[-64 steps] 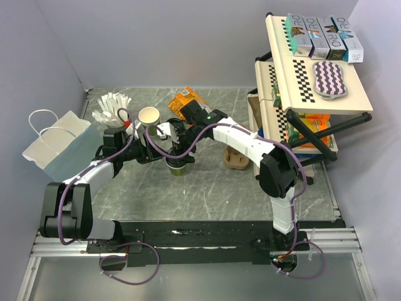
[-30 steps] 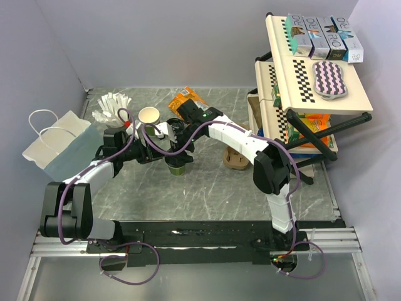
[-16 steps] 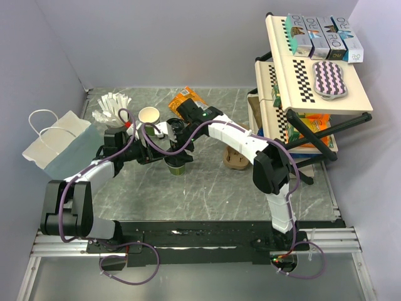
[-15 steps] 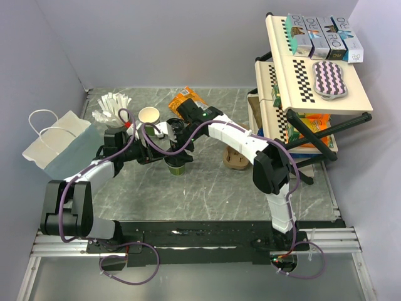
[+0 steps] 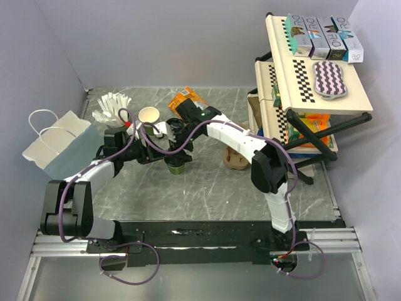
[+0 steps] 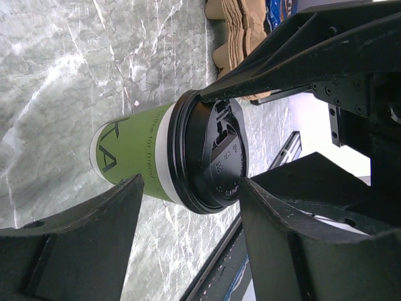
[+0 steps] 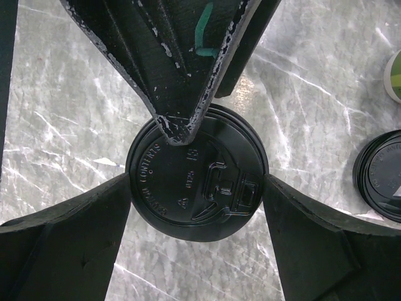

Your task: Pack the takeout coffee

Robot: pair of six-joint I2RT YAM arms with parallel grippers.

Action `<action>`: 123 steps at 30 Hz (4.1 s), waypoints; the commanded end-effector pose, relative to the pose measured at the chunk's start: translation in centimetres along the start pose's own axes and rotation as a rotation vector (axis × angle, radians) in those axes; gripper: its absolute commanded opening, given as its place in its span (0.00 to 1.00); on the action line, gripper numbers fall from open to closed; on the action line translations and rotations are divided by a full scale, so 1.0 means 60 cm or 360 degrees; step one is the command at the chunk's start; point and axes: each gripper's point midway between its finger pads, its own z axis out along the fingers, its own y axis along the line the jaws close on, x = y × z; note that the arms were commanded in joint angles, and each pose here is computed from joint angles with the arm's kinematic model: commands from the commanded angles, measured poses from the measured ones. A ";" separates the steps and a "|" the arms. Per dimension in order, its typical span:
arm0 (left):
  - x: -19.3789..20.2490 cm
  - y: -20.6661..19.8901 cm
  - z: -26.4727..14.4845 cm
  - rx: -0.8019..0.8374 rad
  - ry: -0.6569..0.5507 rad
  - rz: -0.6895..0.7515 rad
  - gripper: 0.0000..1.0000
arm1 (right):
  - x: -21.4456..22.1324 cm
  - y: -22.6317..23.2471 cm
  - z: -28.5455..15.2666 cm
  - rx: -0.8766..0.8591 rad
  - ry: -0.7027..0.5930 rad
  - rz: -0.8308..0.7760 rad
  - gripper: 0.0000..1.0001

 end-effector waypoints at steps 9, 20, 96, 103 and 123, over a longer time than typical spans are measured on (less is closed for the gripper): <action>0.008 0.003 0.001 0.0004 0.0008 0.0027 0.66 | -0.023 -0.005 0.006 0.0016 -0.0003 -0.0030 0.89; 0.033 0.029 0.001 -0.0023 0.0025 -0.0138 0.64 | -0.013 0.000 0.016 0.0004 0.0013 -0.0019 0.89; -0.001 0.055 0.025 -0.0028 0.0101 -0.0124 0.59 | 0.004 -0.049 -0.041 -0.0144 -0.0761 0.1358 1.00; 0.002 0.061 0.027 -0.0037 0.0112 -0.0133 0.59 | 0.030 -0.039 -0.011 -0.0209 -0.0713 0.1456 0.98; 0.029 0.102 0.040 -0.0102 0.0180 -0.0211 0.59 | 0.088 -0.021 0.044 -0.0191 -0.0534 0.1566 0.91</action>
